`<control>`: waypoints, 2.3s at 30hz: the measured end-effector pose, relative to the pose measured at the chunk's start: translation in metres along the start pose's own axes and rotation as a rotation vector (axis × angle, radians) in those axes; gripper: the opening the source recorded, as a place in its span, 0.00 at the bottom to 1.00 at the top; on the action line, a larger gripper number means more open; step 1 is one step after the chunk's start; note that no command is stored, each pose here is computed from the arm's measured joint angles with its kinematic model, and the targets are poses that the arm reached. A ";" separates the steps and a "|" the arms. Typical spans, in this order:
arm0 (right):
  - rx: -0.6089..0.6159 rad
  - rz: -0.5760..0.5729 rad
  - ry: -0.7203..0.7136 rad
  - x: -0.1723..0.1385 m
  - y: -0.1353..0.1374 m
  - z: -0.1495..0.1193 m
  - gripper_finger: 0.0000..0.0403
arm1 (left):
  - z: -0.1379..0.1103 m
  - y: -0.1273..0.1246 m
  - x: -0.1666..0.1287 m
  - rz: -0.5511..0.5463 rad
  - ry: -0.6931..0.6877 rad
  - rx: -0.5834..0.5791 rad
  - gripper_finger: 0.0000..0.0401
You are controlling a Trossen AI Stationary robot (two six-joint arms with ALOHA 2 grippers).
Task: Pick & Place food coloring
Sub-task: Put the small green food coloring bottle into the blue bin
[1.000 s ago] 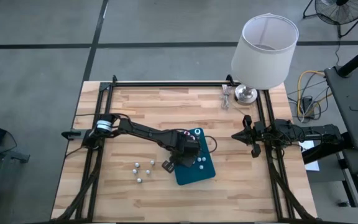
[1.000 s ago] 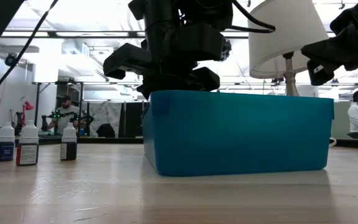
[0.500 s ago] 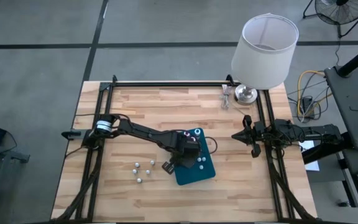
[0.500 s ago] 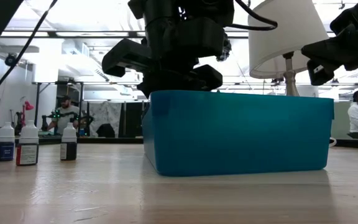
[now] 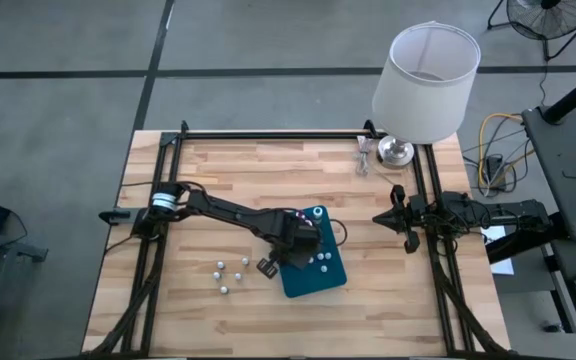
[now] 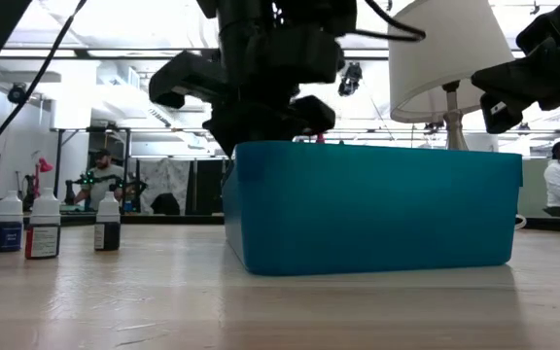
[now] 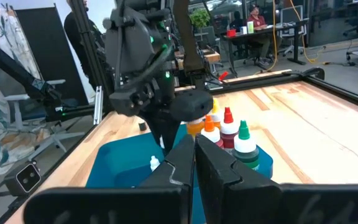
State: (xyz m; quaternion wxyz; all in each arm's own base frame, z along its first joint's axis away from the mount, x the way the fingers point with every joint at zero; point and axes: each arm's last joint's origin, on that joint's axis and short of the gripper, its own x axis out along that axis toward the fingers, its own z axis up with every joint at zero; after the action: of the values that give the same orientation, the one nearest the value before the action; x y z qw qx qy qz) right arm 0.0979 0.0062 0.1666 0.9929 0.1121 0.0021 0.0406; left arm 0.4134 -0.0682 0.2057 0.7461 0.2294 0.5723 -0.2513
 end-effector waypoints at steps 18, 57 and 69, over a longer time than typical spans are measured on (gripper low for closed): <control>0.000 0.000 0.000 0.000 0.000 0.000 0.02 | 0.010 -0.005 -0.017 0.046 -0.062 0.108 0.13; 0.000 0.000 0.000 0.000 0.000 0.000 0.02 | 0.000 -0.009 0.014 -0.006 -0.056 0.540 0.13; 0.000 0.000 0.000 0.000 0.000 0.000 0.02 | -0.001 -0.007 0.021 -0.016 -0.049 0.535 0.13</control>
State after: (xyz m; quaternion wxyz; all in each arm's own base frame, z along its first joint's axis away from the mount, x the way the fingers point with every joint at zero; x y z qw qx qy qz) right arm 0.0979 0.0063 0.1666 0.9929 0.1121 0.0022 0.0407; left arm 0.4128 -0.0758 0.1847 0.6707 0.4076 0.4690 -0.4050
